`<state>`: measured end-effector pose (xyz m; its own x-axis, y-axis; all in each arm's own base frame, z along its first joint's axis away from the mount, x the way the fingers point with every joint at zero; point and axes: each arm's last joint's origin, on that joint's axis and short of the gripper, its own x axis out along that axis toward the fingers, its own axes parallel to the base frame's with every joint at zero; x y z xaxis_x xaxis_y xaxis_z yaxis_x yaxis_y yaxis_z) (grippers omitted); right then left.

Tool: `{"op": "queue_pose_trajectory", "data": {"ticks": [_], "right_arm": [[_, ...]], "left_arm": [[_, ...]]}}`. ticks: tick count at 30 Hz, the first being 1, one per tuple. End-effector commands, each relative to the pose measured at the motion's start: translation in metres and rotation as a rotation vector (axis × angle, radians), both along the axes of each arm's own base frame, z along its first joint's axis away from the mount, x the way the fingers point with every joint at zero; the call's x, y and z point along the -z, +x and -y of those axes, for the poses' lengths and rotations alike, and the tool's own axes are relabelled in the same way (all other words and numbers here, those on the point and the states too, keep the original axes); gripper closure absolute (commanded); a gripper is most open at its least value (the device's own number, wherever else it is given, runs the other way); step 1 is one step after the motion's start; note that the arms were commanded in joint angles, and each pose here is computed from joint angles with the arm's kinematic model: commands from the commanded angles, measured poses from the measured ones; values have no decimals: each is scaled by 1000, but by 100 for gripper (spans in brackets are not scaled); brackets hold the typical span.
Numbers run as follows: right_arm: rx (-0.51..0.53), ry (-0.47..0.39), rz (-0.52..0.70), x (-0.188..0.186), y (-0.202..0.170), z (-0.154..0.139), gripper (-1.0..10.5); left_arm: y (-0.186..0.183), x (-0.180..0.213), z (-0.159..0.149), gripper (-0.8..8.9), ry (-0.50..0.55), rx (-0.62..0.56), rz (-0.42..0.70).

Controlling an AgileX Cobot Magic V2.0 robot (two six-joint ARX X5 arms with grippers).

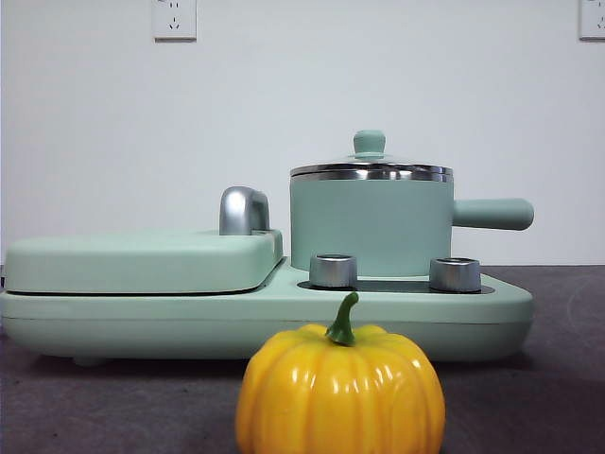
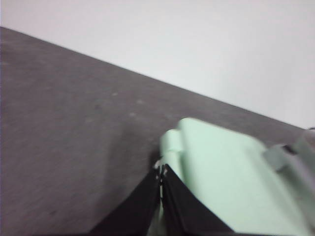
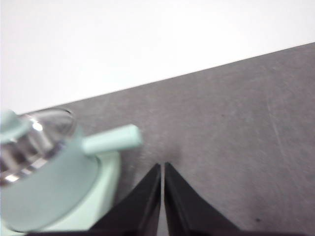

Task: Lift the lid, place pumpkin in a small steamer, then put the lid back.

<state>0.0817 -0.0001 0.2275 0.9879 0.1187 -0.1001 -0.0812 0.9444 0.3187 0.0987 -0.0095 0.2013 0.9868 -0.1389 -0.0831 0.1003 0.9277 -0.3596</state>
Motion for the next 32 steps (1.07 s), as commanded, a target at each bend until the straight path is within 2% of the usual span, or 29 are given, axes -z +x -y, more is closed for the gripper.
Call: {"op": "queue_pose_trajectory", "data": {"ticks": [1, 6, 11, 15, 20, 26, 30, 32], "right_arm": [[-31, 24, -3, -26, -2, -1, 939], [-133, 0, -70, -64, -1, -4, 939], [-227, -70, -146, -97, 3, -6, 938], [-260, -131, -193, -118, 8, -6, 939], [-339, -159, -219, -135, 18, -7, 939], [-488, -109, -249, -138, 34, -9, 939], [-522, -88, -272, -135, 41, -10, 938], [-522, -86, -280, -134, 43, -10, 923]], "left_arm": [[5, -24, 3, 805, -22, 55, -13], [25, -67, 10, 805, -19, 162, -127], [53, -106, 19, 805, -10, 274, -263], [74, -126, 26, 805, 13, 340, -325], [96, -147, 40, 806, 93, 465, -327], [111, -170, 59, 806, 235, 589, -327], [114, -181, 72, 801, 308, 657, -303], [115, -183, 77, 717, 309, 673, -289]]}}
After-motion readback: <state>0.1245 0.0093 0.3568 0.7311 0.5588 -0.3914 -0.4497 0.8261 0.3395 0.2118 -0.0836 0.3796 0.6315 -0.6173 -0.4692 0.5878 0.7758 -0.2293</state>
